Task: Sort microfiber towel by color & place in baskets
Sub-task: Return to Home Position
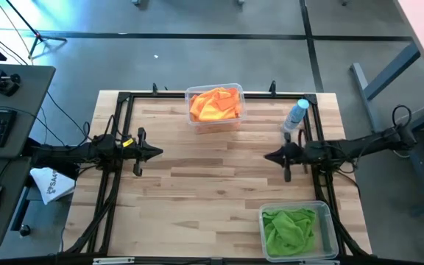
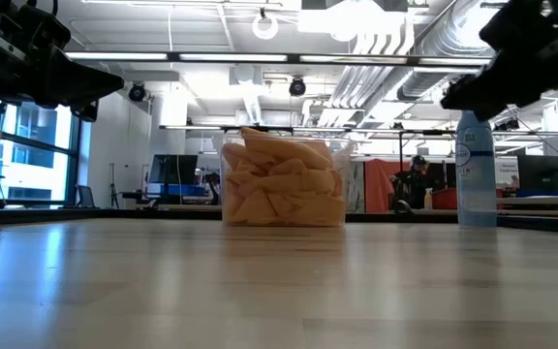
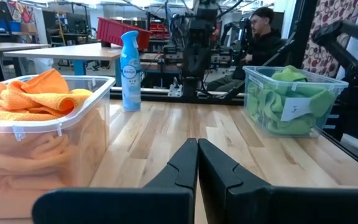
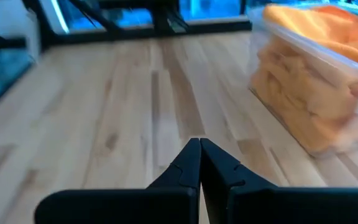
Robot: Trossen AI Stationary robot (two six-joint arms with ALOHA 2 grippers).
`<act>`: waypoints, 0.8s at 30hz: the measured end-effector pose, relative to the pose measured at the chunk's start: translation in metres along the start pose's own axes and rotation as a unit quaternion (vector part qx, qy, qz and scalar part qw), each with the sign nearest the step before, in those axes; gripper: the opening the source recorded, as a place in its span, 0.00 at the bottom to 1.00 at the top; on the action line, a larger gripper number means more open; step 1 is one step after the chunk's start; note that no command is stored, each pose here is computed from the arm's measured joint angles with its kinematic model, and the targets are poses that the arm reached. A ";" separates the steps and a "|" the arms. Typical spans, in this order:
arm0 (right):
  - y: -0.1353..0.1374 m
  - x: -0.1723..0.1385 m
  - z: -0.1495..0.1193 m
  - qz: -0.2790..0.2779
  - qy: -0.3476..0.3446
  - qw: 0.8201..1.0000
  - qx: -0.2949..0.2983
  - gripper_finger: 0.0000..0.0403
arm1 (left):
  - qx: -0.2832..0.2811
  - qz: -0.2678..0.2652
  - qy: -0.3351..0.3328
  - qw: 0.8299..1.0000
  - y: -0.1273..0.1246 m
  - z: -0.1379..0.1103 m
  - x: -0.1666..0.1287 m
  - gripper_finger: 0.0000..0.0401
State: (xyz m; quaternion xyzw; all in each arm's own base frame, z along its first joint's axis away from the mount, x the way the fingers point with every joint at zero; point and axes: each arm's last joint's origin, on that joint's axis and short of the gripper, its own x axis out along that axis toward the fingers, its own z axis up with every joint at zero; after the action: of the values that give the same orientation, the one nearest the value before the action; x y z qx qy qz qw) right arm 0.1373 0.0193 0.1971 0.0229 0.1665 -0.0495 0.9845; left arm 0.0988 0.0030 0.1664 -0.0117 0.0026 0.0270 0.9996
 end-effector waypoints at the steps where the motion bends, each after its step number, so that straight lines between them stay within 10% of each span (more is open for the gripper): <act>1: -0.001 -0.003 -0.004 0.007 -0.014 1.000 0.005 0.00 | 0.000 0.000 0.000 1.000 0.000 0.000 0.000 0.00; 24: -0.013 -0.031 -0.037 0.080 -0.162 0.983 -0.028 0.00 | 0.000 0.000 0.003 1.000 0.000 0.000 0.000 0.00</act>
State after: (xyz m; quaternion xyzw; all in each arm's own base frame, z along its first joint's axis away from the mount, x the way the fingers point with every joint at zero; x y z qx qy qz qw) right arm 0.0949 0.0111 0.1714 0.0005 0.0038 0.0311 0.9995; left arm 0.0992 0.0029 0.1662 -0.0116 0.0054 0.0269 0.9996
